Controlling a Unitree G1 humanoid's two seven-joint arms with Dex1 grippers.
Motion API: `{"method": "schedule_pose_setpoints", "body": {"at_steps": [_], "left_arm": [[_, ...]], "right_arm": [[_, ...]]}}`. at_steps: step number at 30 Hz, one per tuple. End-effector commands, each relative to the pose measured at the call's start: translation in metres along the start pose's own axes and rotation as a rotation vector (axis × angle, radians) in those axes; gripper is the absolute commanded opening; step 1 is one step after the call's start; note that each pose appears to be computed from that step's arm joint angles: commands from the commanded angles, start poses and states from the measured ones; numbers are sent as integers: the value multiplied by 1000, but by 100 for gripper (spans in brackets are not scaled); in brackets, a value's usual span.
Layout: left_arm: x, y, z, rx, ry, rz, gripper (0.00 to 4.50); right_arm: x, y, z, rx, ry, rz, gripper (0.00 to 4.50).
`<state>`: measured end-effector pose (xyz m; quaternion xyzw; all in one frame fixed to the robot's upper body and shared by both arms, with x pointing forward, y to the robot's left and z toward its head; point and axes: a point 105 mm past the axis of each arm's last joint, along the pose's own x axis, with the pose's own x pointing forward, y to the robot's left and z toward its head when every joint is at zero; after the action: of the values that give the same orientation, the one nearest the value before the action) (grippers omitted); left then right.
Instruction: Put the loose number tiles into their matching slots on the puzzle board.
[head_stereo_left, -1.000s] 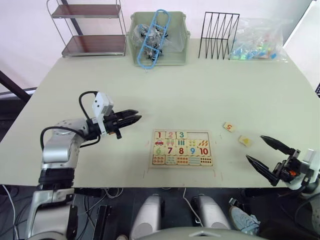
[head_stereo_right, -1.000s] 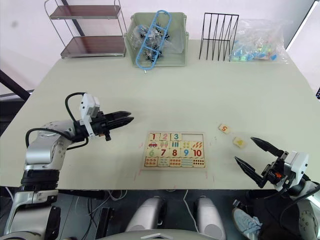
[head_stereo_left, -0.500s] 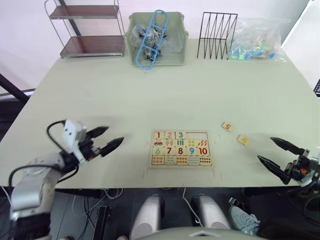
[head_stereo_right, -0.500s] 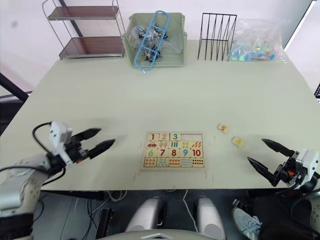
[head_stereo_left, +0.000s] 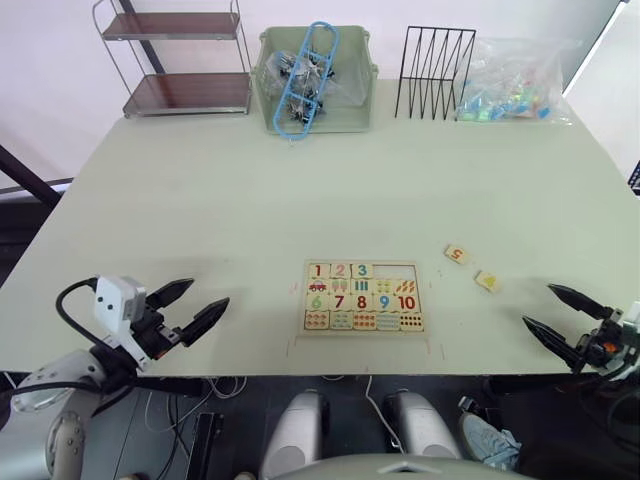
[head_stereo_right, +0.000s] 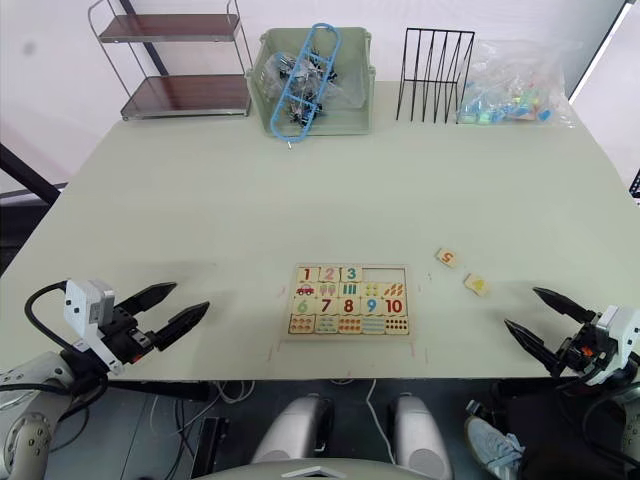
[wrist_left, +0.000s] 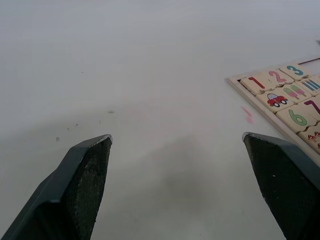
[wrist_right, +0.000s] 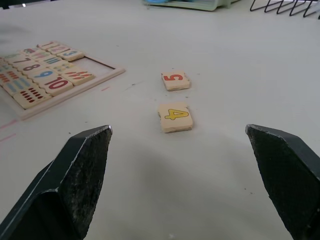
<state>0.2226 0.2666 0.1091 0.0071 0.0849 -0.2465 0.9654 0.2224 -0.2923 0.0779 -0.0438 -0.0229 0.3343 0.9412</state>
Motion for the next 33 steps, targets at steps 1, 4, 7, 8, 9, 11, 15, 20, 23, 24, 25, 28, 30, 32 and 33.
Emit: {"method": "schedule_pose_setpoints", "body": {"at_steps": [1, 4, 7, 8, 9, 11, 15, 20, 23, 24, 25, 28, 30, 32, 33], "left_arm": [[-7, 3, 12, 36, -66, 50, 444], [-5, 1, 8, 19, -80, 53, 444], [-1, 1, 7, 22, -85, 41, 444], [1, 0, 7, 25, -87, 30, 444], [3, -1, 6, 29, -87, 19, 444], [5, -1, 6, 34, -85, 7, 444], [6, 0, 4, 39, -83, -2, 444], [7, 1, 1, 47, -77, -17, 444], [8, 2, 0, 50, -81, -22, 444], [8, 3, 0, 51, -82, -24, 444], [8, 3, 1, 53, -85, -25, 444], [8, 4, 1, 57, -92, -26, 444], [8, 4, 1, 58, -92, -27, 444], [8, 4, 2, 61, -97, -23, 444], [8, 5, 2, 62, -100, -20, 444]], "right_arm": [[-1, -1, 7, -46, -12, -41, 450], [-2, 0, 7, -49, -17, -67, 450], [-1, 4, 8, -49, -22, -81, 450], [-1, 5, 8, -50, -23, -86, 450], [-2, 6, 8, -50, -23, -91, 450], [-2, 8, 9, -50, -22, -95, 450], [-4, 10, 10, -58, -19, -102, 450], [-4, 11, 12, -66, -18, -106, 450], [-3, 12, 12, -68, -19, -104, 450], [-2, 13, 12, -68, -19, -104, 450], [-2, 13, 12, -69, -19, -98, 450], [1, 14, 12, -73, -20, -92, 450], [2, 13, 12, -74, -23, -91, 450], [3, 13, 12, -75, -25, -89, 450], [4, 13, 12, -74, -25, -87, 450]]}}
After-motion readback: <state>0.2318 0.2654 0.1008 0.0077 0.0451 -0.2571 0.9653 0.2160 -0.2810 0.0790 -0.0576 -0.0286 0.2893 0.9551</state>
